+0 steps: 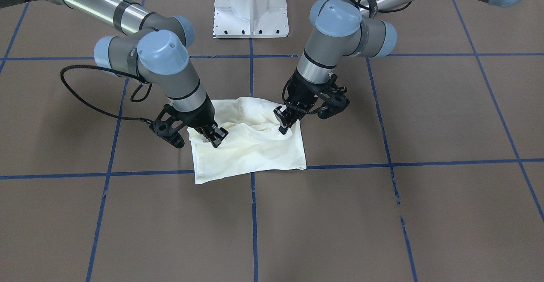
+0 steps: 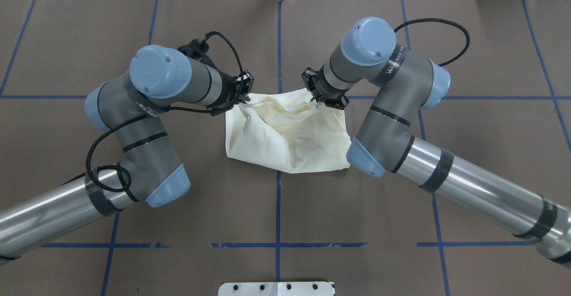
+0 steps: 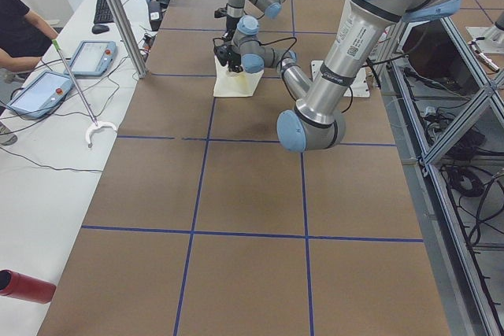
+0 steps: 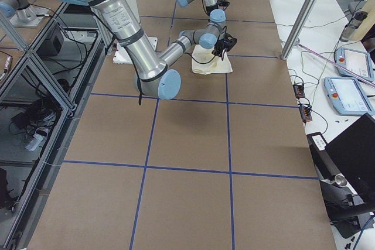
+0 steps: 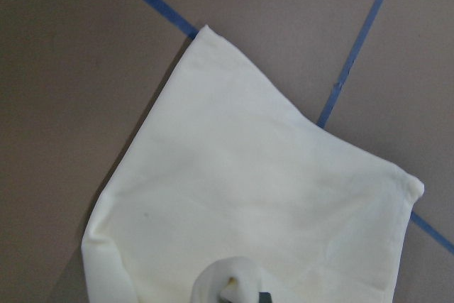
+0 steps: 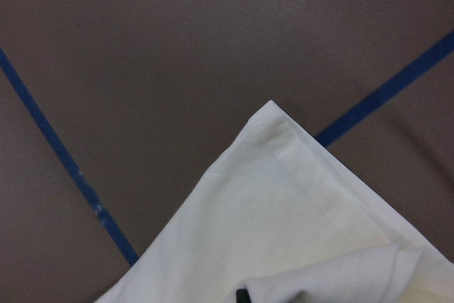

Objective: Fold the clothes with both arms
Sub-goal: 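Lift the near edge with both grippers and fold it toward the far edge, then release the shirt and raise the right gripper away while the left gripper stays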

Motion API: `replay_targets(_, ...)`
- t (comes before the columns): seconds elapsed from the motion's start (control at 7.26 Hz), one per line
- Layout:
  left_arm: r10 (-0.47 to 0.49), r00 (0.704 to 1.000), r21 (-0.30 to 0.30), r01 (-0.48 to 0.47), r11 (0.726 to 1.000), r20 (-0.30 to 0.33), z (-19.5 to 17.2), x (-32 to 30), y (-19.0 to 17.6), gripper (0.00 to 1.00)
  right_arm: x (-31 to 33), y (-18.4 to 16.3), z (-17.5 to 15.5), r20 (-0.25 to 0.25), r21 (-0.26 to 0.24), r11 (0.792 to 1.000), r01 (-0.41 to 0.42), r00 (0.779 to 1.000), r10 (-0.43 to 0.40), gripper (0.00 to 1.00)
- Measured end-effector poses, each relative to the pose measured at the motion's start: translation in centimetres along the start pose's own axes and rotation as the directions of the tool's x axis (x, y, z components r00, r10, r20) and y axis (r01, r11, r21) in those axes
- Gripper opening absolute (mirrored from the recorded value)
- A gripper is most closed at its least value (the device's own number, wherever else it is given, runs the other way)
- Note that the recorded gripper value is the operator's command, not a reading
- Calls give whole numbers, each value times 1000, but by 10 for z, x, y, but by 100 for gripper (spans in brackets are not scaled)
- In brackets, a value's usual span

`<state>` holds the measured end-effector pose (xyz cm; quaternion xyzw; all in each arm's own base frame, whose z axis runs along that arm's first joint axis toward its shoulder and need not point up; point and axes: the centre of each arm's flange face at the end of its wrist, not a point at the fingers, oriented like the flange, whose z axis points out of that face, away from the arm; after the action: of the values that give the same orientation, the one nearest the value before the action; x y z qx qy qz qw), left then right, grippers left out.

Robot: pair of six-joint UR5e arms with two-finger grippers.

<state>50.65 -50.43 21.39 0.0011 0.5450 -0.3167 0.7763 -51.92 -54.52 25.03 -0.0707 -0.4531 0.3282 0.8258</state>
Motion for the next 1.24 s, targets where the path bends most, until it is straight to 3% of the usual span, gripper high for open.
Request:
replay_targets(0.14,4,1000,8,-4,1000,-11,11,4,-9,100,-8,-10,15,-8,7,1000,1,1000,-1,100)
replay_targets(0.41,28,999,28,-28,999,-19,18,11,-26,100,-13,-27,18,-7,2,1000,20,1000,-20,100)
replay_targets(0.83,50,998,59,-49,997,-27,15,11,-57,100,-13,-100,-28,9,-72,996,54,999,-54,100)
replay_targets(1.24,116,984,-15,-119,993,-136,29,-30,-25,100,6,-161,-57,11,-46,991,127,992,-127,100)
